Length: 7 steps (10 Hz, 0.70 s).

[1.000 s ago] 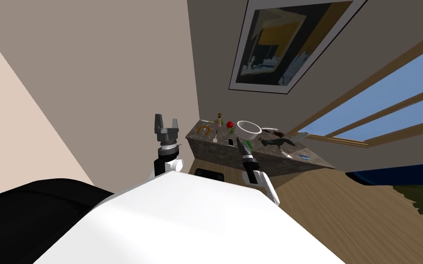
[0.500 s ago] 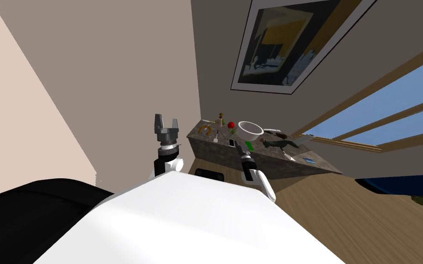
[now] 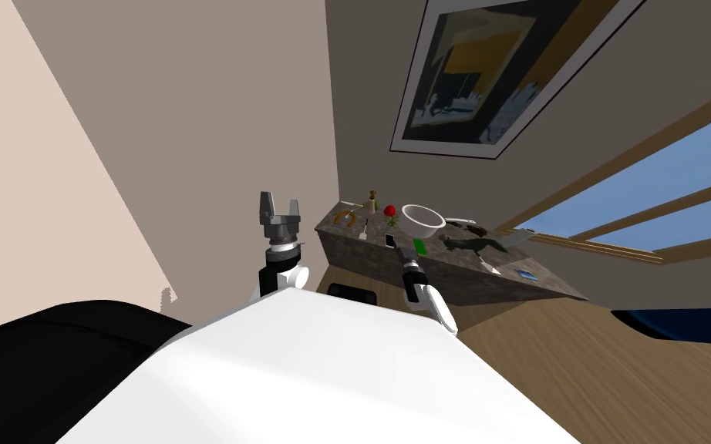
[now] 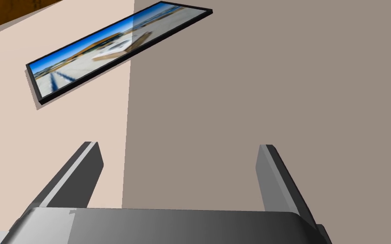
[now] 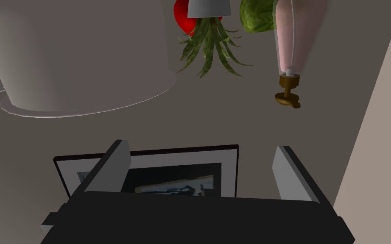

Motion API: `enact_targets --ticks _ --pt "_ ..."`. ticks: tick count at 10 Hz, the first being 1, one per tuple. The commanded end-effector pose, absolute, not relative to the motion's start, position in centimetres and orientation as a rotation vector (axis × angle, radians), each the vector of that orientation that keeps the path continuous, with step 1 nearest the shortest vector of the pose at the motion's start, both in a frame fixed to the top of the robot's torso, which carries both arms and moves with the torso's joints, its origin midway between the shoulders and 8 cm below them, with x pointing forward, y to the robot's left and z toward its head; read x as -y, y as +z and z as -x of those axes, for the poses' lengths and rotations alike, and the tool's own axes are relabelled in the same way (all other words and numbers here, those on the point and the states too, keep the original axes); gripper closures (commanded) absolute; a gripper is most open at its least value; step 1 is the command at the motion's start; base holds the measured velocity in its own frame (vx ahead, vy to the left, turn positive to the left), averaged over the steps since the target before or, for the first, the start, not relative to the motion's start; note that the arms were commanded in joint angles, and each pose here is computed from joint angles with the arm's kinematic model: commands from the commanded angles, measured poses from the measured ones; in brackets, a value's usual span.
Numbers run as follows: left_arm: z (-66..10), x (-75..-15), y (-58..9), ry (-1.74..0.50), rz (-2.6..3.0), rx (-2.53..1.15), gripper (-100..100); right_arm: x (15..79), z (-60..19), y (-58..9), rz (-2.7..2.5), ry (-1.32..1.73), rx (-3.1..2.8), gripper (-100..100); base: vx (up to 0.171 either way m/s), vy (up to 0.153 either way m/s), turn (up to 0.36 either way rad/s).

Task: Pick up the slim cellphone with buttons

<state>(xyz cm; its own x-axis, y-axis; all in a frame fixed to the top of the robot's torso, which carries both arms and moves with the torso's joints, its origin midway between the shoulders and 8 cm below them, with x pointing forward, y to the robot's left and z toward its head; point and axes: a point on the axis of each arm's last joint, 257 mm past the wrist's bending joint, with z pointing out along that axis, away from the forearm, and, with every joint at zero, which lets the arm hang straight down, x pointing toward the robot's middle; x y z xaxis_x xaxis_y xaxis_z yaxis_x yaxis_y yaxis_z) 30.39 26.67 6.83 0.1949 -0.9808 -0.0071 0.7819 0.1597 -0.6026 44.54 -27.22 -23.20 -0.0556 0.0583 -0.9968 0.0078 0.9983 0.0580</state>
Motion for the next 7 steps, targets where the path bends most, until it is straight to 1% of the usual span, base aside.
enact_targets --ticks 1,2,3,4,7 --pt "-30.4 -26.7 6.8 -1.321 0.535 -0.449 0 27.6 -44.6 -24.0 -0.010 -0.027 -1.643 -100 0.000 -0.025 0.046" --pt "-30.4 -26.7 6.8 -1.321 0.535 -0.449 0 28.2 -44.6 -25.7 0.019 -0.096 -1.680 -100 -0.003 -0.031 0.079" --pt "-30.4 -26.7 6.8 -1.321 0.535 -0.449 0 28.2 -44.6 -25.6 0.050 -0.126 -1.674 -100 -0.003 -0.026 0.046" --pt "-30.4 -26.7 6.8 -1.321 0.535 -0.449 0 28.6 -44.6 -27.2 0.091 -0.196 -1.705 -100 -0.002 -0.029 0.098" --pt "-30.4 -26.7 6.8 -1.321 0.535 -0.449 0 29.4 -44.6 -28.5 0.167 -0.316 -1.725 -100 -0.003 -0.025 0.061"
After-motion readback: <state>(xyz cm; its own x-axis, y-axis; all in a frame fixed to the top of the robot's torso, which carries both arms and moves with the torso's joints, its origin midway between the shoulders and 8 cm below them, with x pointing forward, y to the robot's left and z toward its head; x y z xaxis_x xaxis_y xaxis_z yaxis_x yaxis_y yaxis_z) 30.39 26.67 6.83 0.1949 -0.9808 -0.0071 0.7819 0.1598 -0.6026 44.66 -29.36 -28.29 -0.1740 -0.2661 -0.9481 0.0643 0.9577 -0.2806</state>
